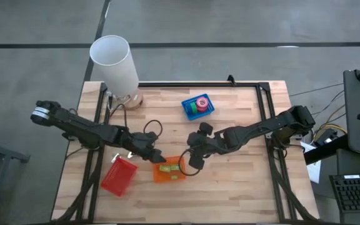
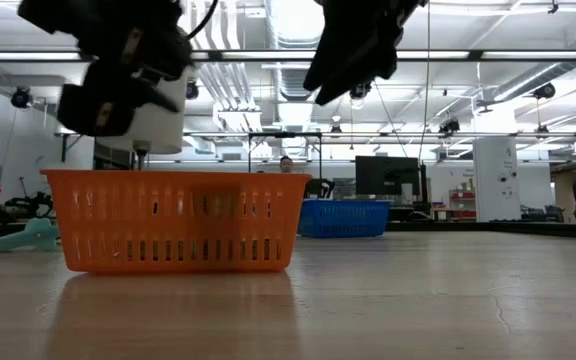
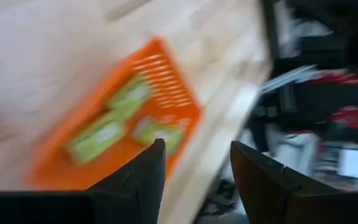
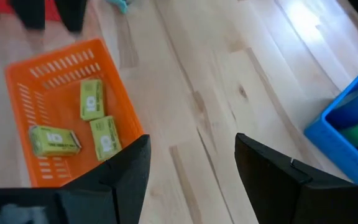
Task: Pick and place Stapler, Stapler remover, tape
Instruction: Put the left light blue staple remover into the red bin
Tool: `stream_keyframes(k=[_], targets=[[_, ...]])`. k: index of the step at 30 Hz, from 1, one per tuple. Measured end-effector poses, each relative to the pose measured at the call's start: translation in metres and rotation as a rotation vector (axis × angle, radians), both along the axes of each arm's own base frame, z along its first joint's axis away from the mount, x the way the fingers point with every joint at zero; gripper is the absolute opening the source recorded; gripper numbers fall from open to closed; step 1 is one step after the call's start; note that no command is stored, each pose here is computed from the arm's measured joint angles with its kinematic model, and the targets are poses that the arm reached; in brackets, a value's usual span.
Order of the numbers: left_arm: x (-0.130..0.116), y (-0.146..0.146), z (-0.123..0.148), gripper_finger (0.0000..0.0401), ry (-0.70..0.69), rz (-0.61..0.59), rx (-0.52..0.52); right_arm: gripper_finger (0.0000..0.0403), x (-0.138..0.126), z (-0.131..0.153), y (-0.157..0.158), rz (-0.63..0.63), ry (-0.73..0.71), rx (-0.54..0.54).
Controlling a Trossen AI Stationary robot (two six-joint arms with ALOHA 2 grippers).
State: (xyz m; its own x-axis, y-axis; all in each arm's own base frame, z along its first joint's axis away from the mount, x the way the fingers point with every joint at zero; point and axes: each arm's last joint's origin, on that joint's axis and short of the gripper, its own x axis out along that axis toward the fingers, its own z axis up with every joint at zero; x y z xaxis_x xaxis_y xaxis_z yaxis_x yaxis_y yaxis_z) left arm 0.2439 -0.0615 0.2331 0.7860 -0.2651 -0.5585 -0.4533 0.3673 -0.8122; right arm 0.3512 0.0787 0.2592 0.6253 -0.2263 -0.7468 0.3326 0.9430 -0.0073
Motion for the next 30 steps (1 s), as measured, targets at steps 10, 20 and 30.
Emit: stream_keyframes(k=[10, 20, 30], targets=[[-0.055, 0.015, -0.005, 0.0181, 0.355, -0.047, 0.145, 0.0224, -0.002, -0.008, -0.001, -0.028, 0.012, 0.016], [-0.061, 0.02, -0.023, 0.0181, 0.527, -0.156, 0.334, 0.0224, -0.002, -0.008, -0.002, -0.038, 0.002, 0.014], [-0.057, 0.017, -0.041, 0.0181, 0.68, -0.229, 0.333, 0.0224, -0.002, -0.008, -0.002, -0.052, -0.003, 0.025]])
